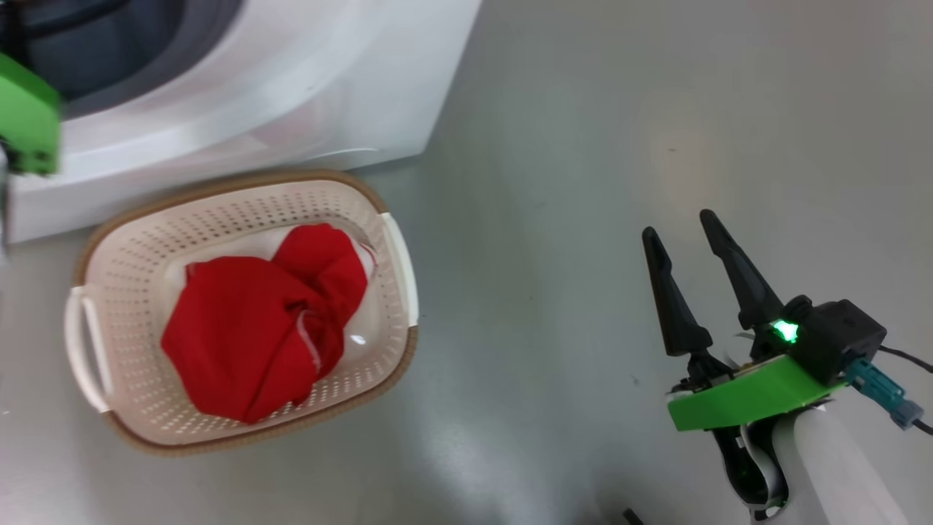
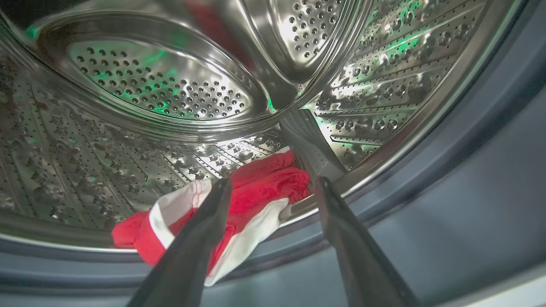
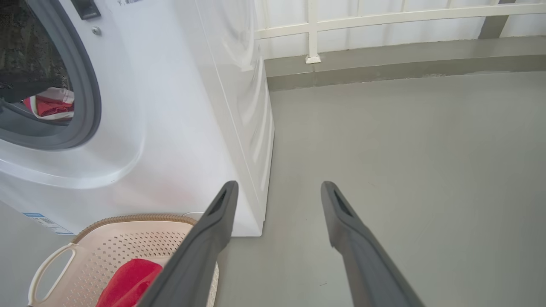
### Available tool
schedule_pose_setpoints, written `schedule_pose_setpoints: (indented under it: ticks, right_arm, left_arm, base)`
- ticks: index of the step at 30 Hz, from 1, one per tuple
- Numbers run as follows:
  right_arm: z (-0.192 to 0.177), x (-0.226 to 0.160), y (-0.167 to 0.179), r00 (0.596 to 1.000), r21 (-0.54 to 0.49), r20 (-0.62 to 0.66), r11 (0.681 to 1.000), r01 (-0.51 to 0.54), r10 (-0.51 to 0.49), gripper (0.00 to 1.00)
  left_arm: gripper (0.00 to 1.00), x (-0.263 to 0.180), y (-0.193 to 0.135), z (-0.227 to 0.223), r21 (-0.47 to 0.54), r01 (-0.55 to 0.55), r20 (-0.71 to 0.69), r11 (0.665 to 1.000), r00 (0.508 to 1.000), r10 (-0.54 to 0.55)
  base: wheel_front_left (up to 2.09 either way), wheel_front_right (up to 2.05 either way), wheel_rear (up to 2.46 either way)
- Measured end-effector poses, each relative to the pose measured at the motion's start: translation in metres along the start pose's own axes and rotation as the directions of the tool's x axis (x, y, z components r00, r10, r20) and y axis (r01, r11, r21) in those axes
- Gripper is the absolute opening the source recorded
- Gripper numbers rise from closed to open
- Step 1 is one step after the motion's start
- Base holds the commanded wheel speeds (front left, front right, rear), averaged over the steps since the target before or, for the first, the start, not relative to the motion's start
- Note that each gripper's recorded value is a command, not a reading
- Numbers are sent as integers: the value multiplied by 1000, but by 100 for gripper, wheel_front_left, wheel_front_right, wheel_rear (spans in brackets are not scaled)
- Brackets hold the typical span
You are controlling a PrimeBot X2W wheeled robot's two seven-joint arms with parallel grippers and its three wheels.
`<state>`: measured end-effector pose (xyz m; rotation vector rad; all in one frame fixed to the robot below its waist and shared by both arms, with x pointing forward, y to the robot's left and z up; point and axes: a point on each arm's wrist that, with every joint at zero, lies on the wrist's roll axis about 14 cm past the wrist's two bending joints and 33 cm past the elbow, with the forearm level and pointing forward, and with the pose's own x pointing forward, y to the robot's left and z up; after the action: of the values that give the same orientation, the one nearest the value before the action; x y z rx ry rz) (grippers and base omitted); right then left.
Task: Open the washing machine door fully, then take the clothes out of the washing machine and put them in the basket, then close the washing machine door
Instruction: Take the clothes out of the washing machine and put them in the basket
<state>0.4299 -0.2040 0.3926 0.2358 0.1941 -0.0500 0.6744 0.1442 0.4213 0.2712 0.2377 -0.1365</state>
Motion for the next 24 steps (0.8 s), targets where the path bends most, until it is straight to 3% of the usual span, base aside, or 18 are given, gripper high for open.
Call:
schedule_pose_setpoints:
  ticks: [9, 24]
  right_arm:
    - [-3, -2, -10, 999, 28, -13, 999, 33, -33, 100]
    - [-13, 1, -23, 997, 39, -42, 997, 74, -72, 100]
  left_arm:
    - [100, 31, 14, -4, 125, 12, -108, 992, 994, 2]
    - [100, 48, 28, -49, 114, -18, -378, 993, 924, 60]
  base:
    - [0, 0, 0]
    - [0, 0, 0]
